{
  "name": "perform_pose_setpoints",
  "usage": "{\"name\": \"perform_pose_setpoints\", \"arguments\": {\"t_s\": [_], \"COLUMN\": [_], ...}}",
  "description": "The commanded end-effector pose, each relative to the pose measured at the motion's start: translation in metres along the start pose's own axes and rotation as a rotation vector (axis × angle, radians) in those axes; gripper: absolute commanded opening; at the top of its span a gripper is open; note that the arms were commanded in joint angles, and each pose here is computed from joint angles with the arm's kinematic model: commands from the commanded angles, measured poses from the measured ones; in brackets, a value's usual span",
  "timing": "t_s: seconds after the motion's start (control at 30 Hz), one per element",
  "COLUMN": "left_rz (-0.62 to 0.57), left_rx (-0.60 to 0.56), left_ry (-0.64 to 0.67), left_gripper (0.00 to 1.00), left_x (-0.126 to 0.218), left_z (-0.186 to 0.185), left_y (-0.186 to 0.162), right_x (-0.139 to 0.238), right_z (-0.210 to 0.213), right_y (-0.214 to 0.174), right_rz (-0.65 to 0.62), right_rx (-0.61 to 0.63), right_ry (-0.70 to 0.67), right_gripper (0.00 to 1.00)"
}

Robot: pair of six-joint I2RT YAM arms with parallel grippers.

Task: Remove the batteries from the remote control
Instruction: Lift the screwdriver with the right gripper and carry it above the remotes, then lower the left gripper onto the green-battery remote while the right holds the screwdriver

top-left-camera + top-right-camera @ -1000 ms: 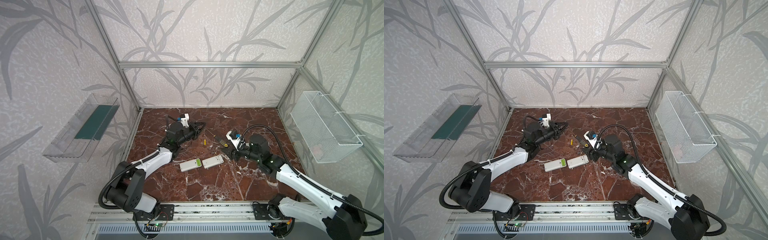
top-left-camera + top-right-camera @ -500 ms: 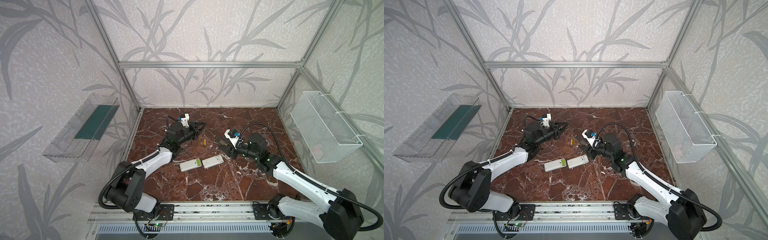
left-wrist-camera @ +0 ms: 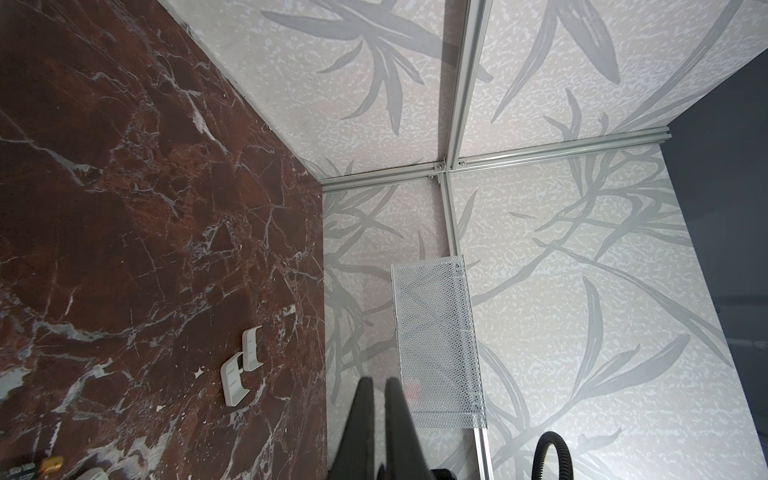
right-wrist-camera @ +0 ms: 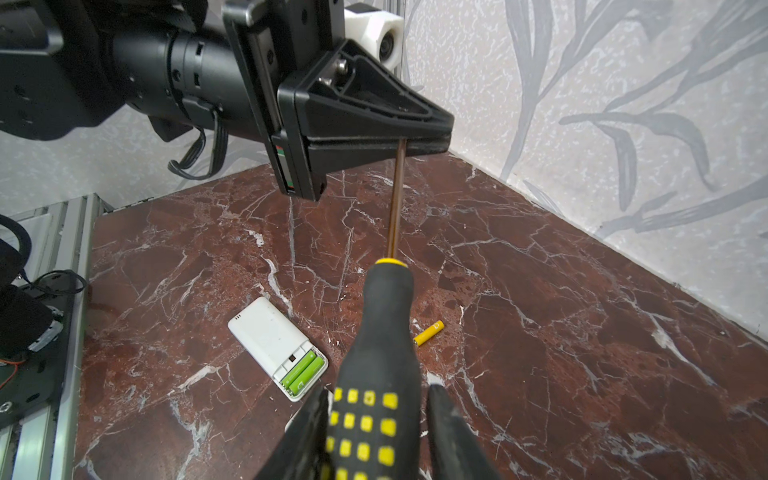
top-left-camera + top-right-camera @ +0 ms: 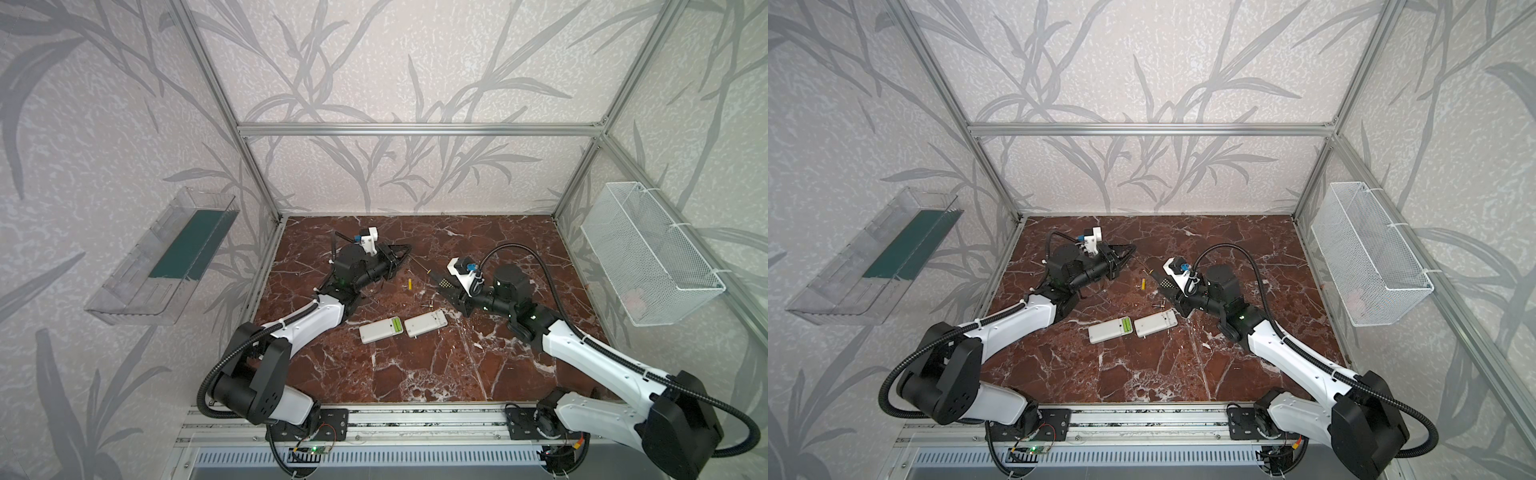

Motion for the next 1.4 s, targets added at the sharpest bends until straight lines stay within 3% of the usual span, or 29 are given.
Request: {"name": "perform_pose_setpoints", "arguments": {"t_s": [0.0, 0.17, 0.37, 0.53, 0.67, 1.07, 1.13, 1.2, 1.3, 1.37], "left_rz": [0.016, 0.013, 0.008, 0.006, 0.007, 0.022, 0.036, 0.032, 0.000, -0.031], "left_rx": [0.000, 0.004, 0.008, 0.011, 0.012, -0.004, -0.030, -0.070, -0.161, -0.248], "left_ry": [-0.061, -0.055, -0.050, -0.050, -0.056, -0.039, -0.010, 0.030, 0.145, 0.258], "left_gripper": [0.00, 0.00, 0.00, 0.00, 0.00, 0.01, 0.38, 0.67, 0.94, 0.99], "left_x": [0.005, 0.005, 0.007, 0.007, 0.008, 0.005, 0.005, 0.006, 0.014, 0.024], "left_z": [-0.014, -0.011, -0.009, -0.007, -0.009, -0.004, -0.002, 0.001, 0.008, 0.012], "left_y": [-0.002, 0.000, 0.001, 0.002, 0.003, 0.004, 0.007, 0.010, 0.022, 0.032], "right_x": [0.001, 0.002, 0.005, 0.004, 0.002, 0.002, 0.003, 0.005, 0.009, 0.012], "right_z": [-0.003, -0.003, -0.004, -0.004, -0.004, -0.003, -0.003, -0.004, -0.004, -0.003], "right_y": [0.013, 0.016, 0.022, 0.023, 0.020, 0.022, 0.018, 0.014, 0.007, 0.002], "right_rz": [-0.036, -0.049, -0.075, -0.078, -0.068, -0.058, -0.024, 0.012, 0.080, 0.117], "right_rx": [0.012, 0.013, 0.011, 0.013, 0.005, 0.026, 0.027, 0.032, 0.031, 0.030], "right_ry": [0.001, -0.005, -0.013, -0.010, -0.004, 0.012, 0.009, -0.003, -0.024, -0.041], "right_gripper": [0.41, 0.40, 0.52, 0.51, 0.45, 0.10, 0.06, 0.02, 0.00, 0.00]}}
Point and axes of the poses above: each gripper's point midway between its finger pads, its own x axis back along the fingers, its own z axis along the line the jaws close on, y = z × x, the point moved 5 cm from there along x, back along the fingers, and after that the axes turned 7 degrees about x, right-handed, at the moved point
